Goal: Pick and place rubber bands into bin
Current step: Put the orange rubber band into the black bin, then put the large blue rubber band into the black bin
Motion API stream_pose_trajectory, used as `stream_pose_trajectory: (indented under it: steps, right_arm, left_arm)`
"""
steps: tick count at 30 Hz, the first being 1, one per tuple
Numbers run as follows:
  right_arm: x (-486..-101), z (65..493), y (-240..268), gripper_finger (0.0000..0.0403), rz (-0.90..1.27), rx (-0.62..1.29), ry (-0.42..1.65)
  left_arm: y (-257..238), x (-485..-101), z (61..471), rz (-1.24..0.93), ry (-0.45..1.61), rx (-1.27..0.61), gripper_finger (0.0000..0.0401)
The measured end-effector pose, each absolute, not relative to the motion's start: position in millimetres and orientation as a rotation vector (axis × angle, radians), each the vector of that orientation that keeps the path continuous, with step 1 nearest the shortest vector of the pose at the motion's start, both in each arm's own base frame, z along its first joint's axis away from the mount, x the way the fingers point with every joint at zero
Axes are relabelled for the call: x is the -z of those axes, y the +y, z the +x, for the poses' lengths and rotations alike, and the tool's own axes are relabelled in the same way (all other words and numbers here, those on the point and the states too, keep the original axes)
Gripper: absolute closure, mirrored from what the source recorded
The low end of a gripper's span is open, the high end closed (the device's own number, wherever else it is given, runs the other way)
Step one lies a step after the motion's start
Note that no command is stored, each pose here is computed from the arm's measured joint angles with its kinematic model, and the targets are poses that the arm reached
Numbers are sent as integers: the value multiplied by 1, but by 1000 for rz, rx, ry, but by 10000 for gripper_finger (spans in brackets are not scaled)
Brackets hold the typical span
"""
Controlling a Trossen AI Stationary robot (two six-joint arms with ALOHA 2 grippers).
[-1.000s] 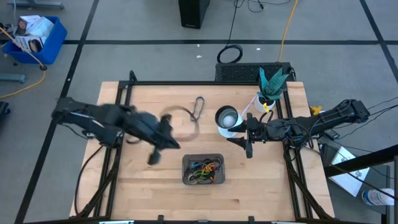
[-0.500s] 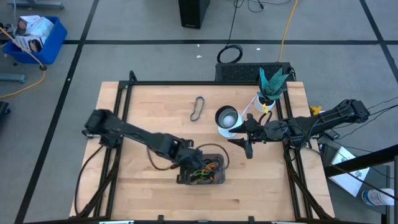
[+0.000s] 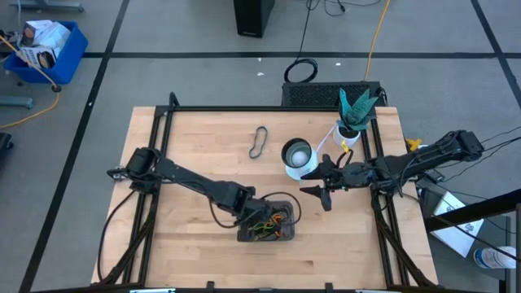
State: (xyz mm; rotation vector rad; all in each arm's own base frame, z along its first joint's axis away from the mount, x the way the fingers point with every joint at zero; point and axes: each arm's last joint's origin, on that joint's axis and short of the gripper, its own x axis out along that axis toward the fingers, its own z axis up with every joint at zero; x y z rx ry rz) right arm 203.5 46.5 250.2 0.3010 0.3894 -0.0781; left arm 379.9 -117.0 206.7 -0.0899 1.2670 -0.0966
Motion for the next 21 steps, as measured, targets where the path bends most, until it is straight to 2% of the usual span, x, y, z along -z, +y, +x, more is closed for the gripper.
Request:
stream_pose_trajectory:
  steps: [10, 21]
  right_arm:
    - [-255, 205, 48, 206, 307, 61, 337]
    - [-256, 205, 48, 206, 307, 60, 334]
  left_arm:
    - [-114, -208, 380, -94, 1260, 86, 350]
    - [-113, -215, 378, -100, 1253, 118, 211]
